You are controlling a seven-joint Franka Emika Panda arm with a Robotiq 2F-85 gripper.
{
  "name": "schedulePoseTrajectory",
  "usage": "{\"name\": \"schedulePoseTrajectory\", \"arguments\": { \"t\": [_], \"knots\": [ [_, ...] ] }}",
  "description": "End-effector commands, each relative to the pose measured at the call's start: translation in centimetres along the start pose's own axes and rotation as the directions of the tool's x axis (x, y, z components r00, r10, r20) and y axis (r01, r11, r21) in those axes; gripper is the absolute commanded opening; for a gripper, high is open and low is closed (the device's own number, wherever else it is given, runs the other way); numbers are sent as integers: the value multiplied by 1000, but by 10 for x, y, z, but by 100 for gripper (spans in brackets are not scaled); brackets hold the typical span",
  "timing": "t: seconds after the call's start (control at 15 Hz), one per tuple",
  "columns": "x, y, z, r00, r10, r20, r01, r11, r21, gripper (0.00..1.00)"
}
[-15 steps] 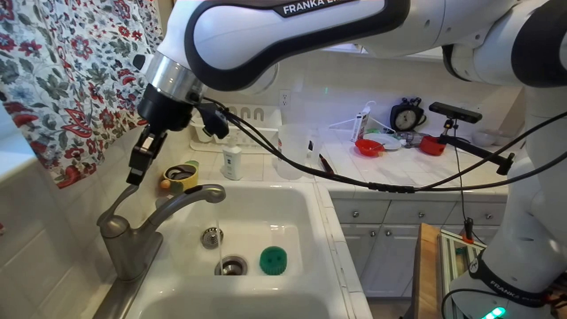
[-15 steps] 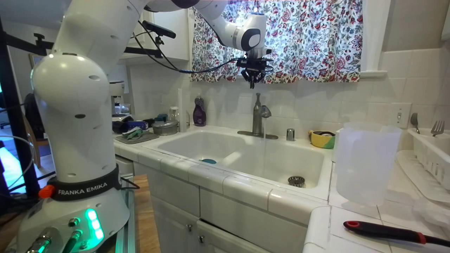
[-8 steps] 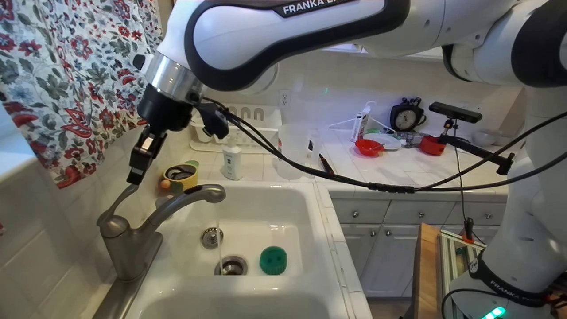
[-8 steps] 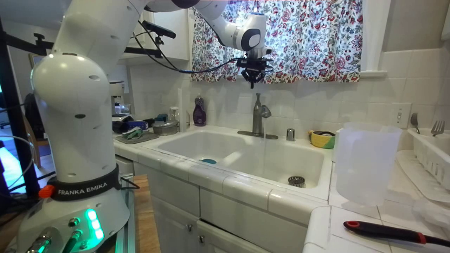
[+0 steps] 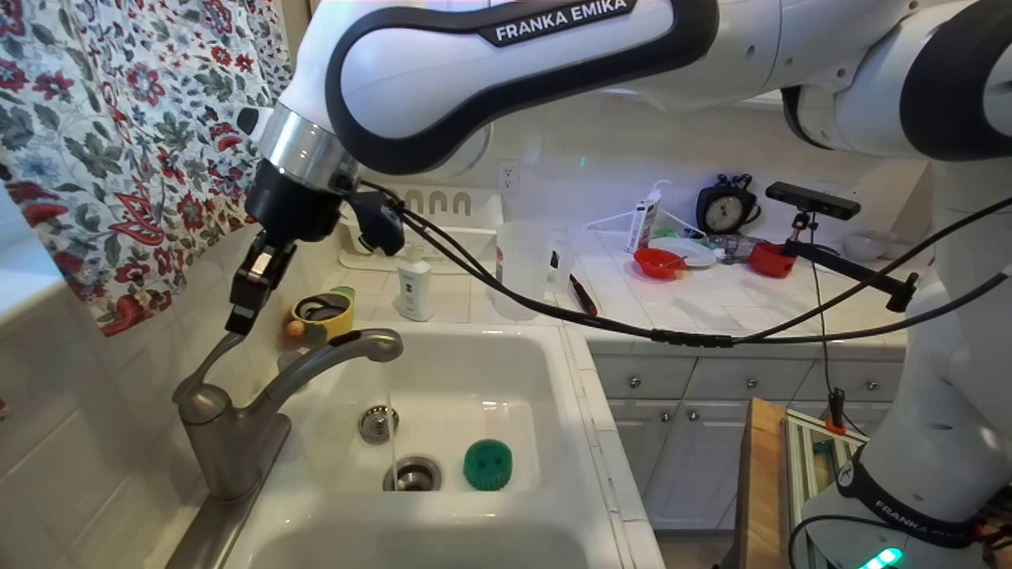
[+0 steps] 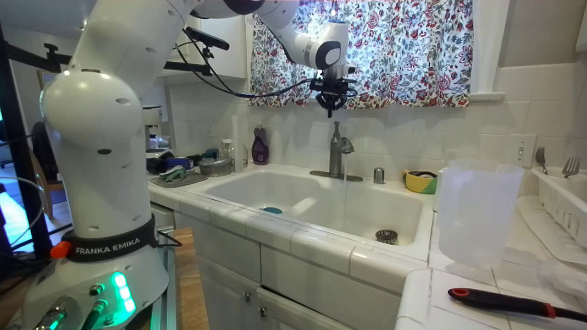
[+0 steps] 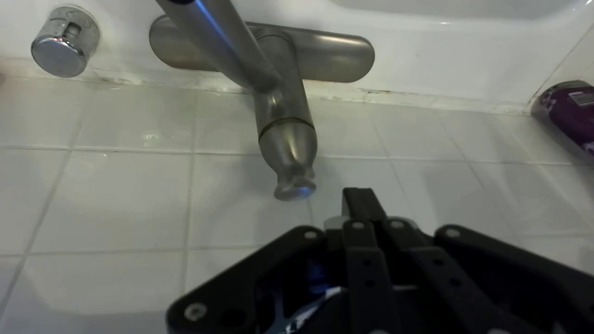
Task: Push the faucet handle downwards.
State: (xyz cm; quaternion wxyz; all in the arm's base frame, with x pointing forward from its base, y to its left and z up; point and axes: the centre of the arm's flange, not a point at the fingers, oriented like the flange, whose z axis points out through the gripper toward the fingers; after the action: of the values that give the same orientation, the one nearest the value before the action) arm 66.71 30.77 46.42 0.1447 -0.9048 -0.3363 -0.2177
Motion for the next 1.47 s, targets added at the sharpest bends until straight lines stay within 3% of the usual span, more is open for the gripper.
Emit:
{"name": "schedulePoseTrajectory", "arguments": {
  "t": [0.0,0.47,1.4],
  "knots": [
    [12,4,10,998,-8,-57,8,1000,-4,0],
    [14,12,23,992,-4,-126,-2,999,-47,0],
    [9,20,33,997,-27,-76,21,996,-82,0]
  ]
}}
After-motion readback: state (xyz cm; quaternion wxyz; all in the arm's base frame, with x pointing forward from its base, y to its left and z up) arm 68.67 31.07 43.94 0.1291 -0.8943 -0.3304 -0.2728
